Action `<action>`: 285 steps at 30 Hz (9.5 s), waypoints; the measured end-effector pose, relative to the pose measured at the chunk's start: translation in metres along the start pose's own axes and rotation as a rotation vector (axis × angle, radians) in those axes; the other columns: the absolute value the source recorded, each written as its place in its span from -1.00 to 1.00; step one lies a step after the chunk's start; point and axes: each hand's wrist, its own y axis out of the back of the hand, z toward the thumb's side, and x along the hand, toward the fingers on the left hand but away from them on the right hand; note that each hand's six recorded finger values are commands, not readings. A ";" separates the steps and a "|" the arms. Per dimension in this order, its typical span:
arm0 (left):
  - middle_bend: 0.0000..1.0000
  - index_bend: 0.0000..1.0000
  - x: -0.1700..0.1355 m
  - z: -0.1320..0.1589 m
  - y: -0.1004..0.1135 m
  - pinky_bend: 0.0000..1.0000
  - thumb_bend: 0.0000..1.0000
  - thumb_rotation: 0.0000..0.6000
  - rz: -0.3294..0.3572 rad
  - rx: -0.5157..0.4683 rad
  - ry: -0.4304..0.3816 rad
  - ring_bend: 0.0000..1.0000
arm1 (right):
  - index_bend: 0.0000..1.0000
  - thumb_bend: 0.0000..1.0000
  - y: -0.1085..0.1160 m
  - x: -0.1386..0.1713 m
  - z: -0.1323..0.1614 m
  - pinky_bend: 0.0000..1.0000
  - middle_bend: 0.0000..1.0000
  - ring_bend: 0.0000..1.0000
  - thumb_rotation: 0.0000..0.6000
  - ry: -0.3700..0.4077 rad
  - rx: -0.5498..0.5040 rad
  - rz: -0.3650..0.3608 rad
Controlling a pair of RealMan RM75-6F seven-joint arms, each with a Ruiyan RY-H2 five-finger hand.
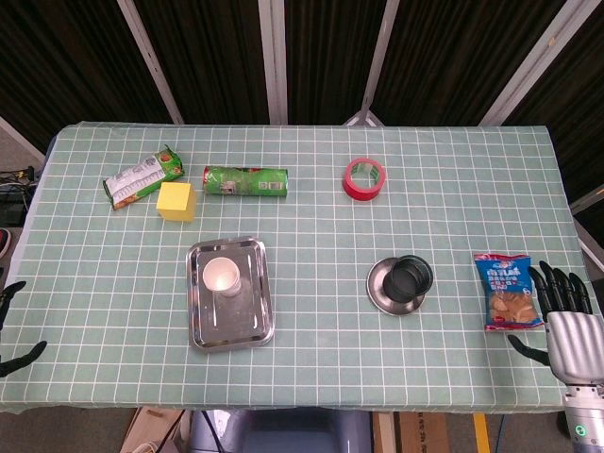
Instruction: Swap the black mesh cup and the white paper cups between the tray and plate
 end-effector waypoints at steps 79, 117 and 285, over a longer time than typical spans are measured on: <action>-1.00 -0.68 0.014 0.000 -0.011 -1.00 -0.85 1.00 -0.021 -0.007 0.026 -1.00 | -0.65 -0.94 -0.087 -0.126 0.145 -0.97 -0.66 -0.60 1.00 0.172 -0.011 0.454; -1.00 -0.68 0.018 -0.006 -0.013 -1.00 -0.84 1.00 -0.029 -0.018 0.055 -1.00 | -0.18 -0.40 -0.050 -0.174 0.232 -0.50 -0.20 -0.05 1.00 0.271 -0.069 0.375; -0.42 -0.29 0.112 0.393 -0.085 -0.18 -0.17 1.00 -0.582 -0.121 -0.940 -0.39 | -1.00 -1.00 -0.020 -0.008 -0.046 -1.00 -1.00 -1.00 1.00 -0.296 -0.170 0.102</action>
